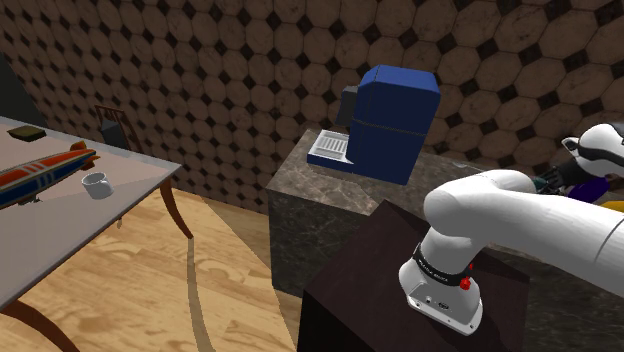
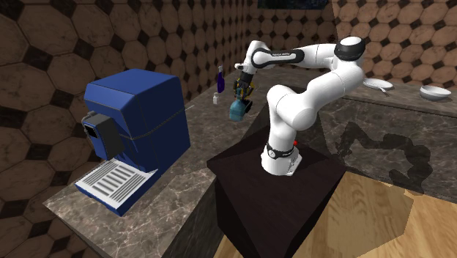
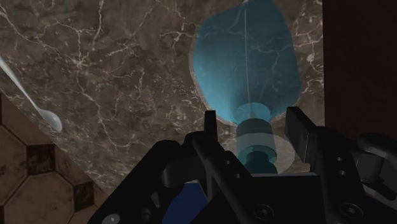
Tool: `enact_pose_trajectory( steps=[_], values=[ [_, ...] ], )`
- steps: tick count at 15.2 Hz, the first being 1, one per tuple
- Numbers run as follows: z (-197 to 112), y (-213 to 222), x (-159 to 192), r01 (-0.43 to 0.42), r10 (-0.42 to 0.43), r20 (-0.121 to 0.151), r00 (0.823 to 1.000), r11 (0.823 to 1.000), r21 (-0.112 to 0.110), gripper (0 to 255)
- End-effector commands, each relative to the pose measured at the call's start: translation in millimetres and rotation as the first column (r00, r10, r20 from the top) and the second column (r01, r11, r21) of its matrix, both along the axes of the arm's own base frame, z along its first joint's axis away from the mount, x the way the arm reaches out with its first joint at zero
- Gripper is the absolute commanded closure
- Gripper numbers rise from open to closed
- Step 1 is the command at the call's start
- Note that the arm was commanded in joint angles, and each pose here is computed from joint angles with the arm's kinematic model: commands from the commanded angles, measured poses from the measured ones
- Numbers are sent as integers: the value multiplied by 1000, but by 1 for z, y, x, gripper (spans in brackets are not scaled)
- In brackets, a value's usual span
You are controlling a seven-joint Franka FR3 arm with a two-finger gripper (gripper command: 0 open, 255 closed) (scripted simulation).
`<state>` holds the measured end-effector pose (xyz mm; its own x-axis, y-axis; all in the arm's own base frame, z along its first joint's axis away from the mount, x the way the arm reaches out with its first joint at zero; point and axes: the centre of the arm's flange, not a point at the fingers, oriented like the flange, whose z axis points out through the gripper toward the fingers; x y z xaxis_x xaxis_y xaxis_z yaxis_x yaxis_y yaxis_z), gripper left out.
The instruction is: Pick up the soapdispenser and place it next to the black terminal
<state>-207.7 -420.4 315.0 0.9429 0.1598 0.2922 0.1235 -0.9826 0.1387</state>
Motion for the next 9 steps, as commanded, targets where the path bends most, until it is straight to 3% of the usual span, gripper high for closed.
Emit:
enact_pose_trajectory(
  steps=[1, 5, 9],
  values=[
    [-11, 0, 1, 0, 0, 0, 1000, 1000, -1, 255],
    [-30, 0, 1, 0, 0, 0, 1000, 1000, -1, 255],
    [-30, 0, 1, 0, 0, 0, 1000, 1000, -1, 255]
  ],
)
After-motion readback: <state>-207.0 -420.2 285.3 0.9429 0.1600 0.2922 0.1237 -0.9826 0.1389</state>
